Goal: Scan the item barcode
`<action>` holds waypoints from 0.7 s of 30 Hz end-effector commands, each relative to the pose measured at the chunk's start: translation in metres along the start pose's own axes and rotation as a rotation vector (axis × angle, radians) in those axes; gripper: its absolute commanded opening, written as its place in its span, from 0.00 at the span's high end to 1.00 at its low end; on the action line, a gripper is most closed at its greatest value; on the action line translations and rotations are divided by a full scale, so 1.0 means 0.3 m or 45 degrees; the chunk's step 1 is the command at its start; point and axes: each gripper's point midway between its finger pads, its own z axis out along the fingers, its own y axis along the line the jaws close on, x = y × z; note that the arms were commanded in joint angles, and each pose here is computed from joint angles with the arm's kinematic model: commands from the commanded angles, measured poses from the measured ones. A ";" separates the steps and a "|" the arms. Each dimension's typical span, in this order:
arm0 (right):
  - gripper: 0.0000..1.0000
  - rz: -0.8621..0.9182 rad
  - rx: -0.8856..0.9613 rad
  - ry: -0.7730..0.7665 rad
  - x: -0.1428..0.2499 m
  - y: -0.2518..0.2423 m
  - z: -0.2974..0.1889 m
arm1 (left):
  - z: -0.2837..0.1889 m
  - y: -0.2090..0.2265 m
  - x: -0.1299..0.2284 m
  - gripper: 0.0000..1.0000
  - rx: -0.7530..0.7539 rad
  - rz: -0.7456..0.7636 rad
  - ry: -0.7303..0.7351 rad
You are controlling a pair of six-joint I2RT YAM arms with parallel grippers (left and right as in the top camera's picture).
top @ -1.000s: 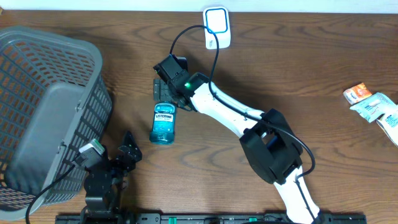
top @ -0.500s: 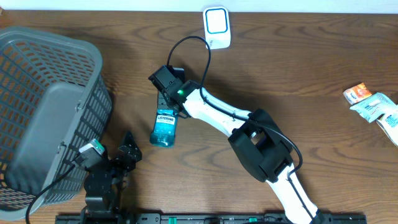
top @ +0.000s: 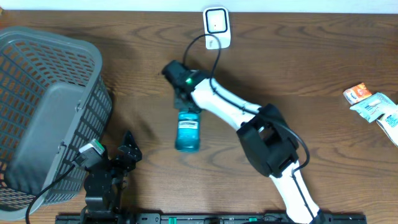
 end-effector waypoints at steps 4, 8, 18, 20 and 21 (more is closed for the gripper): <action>0.87 0.040 0.247 0.089 -0.088 -0.296 0.034 | 0.003 0.022 0.015 0.02 -0.032 0.001 0.012; 0.86 0.049 0.269 0.129 -0.138 -0.393 0.018 | 0.003 0.022 0.015 0.02 -0.032 0.000 0.012; 0.50 -0.017 0.161 0.196 -0.214 -0.471 -0.016 | 0.003 0.022 0.015 0.02 -0.032 0.001 0.012; 0.43 -0.040 0.164 0.194 -0.225 -0.477 -0.032 | 0.003 0.022 0.015 0.02 -0.032 0.001 0.012; 0.40 -0.048 0.161 0.191 -0.233 -0.477 -0.041 | 0.003 0.022 0.015 0.02 -0.032 0.001 0.012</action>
